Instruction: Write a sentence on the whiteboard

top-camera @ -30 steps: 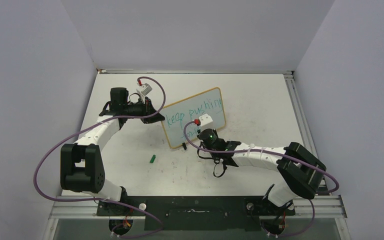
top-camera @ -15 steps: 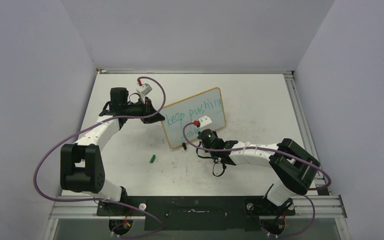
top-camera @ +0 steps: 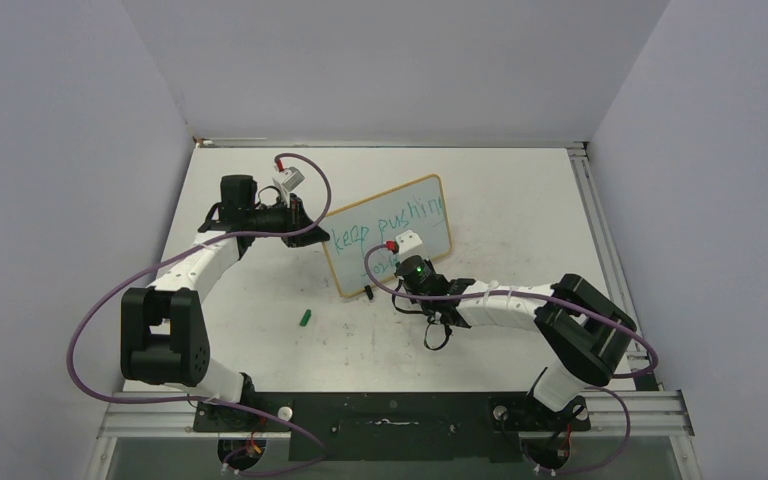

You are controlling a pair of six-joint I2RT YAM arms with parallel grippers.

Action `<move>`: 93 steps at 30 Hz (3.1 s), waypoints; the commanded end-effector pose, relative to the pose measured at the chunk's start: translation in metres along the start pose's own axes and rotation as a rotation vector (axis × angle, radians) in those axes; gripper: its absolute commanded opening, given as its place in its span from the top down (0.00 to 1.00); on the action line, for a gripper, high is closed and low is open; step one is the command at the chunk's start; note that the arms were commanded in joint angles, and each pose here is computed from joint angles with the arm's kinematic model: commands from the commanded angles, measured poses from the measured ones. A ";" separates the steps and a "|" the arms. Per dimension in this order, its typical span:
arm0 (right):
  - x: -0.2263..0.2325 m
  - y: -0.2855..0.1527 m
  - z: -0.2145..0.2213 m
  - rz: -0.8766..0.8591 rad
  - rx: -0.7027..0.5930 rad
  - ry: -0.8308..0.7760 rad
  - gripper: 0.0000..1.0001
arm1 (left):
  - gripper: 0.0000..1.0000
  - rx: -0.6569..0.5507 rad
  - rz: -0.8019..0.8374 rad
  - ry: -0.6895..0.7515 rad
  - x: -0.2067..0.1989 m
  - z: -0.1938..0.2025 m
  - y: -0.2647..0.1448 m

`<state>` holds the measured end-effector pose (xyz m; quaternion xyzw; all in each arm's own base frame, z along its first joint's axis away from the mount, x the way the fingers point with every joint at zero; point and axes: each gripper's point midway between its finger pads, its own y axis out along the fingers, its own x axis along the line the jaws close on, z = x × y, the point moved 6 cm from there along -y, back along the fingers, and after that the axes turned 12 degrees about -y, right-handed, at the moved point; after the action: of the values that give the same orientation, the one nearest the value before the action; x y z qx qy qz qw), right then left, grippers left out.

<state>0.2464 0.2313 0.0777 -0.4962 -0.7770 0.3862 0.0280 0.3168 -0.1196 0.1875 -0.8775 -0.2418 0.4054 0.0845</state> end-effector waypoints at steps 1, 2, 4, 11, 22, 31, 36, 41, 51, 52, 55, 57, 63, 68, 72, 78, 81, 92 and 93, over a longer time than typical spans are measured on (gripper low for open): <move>-0.001 0.000 -0.024 -0.021 -0.079 0.009 0.95 | 1.00 -0.050 0.001 0.095 -0.013 -0.023 -0.006; 0.001 -0.001 -0.023 -0.027 -0.078 0.005 0.95 | 1.00 -0.051 0.001 0.097 -0.013 -0.023 -0.006; 0.004 -0.002 -0.019 -0.036 -0.069 0.000 0.95 | 1.00 -0.050 0.002 0.096 -0.013 -0.023 -0.006; 0.015 -0.003 -0.002 -0.045 -0.020 0.009 0.95 | 1.00 -0.051 0.004 0.097 -0.014 -0.022 -0.007; 0.013 -0.003 0.006 -0.023 0.024 0.028 0.95 | 1.00 -0.052 0.004 0.100 -0.015 -0.023 -0.007; 0.003 -0.002 -0.001 0.009 0.010 0.039 0.95 | 1.00 -0.052 0.005 0.099 -0.014 -0.023 -0.007; -0.003 -0.002 -0.016 0.024 -0.020 0.039 0.95 | 1.00 -0.052 0.004 0.099 -0.014 -0.023 -0.007; -0.007 -0.001 -0.025 0.029 -0.038 0.034 0.95 | 1.00 -0.053 0.005 0.100 -0.014 -0.023 -0.007; -0.006 -0.001 -0.020 0.018 -0.030 0.045 0.95 | 1.00 -0.052 0.006 0.098 -0.014 -0.023 -0.007; -0.006 -0.002 -0.018 0.018 -0.026 0.049 0.95 | 1.00 -0.052 0.006 0.097 -0.014 -0.023 -0.007; -0.007 -0.007 -0.014 0.016 -0.030 0.059 0.95 | 1.00 -0.052 0.006 0.097 -0.014 -0.023 -0.007; -0.008 -0.010 -0.013 0.019 -0.037 0.072 0.95 | 1.00 -0.052 0.006 0.098 -0.014 -0.023 -0.007; -0.010 -0.008 -0.007 0.030 -0.018 0.074 0.95 | 1.00 -0.052 0.006 0.098 -0.015 -0.023 -0.007; -0.009 -0.002 -0.006 0.033 -0.005 0.058 0.95 | 1.00 -0.053 0.006 0.100 -0.015 -0.023 -0.007; -0.013 0.003 -0.008 0.043 0.002 0.058 0.95 | 1.00 -0.053 0.006 0.101 -0.015 -0.023 -0.007; -0.018 0.009 -0.009 0.037 0.008 0.049 0.95 | 1.00 -0.053 0.005 0.099 -0.014 -0.023 -0.007; -0.018 0.011 -0.012 0.028 0.002 0.038 0.95 | 1.00 -0.053 0.004 0.099 -0.014 -0.023 -0.007; -0.009 0.006 -0.015 -0.036 -0.026 0.009 0.95 | 1.00 -0.053 0.003 0.098 -0.014 -0.023 -0.007; -0.007 0.005 -0.012 -0.043 -0.020 0.006 0.95 | 1.00 -0.053 0.003 0.099 -0.014 -0.023 -0.007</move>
<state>0.2558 0.2196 0.0736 -0.4906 -0.7697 0.4067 0.0394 0.3168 -0.1195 0.1877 -0.8775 -0.2420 0.4053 0.0844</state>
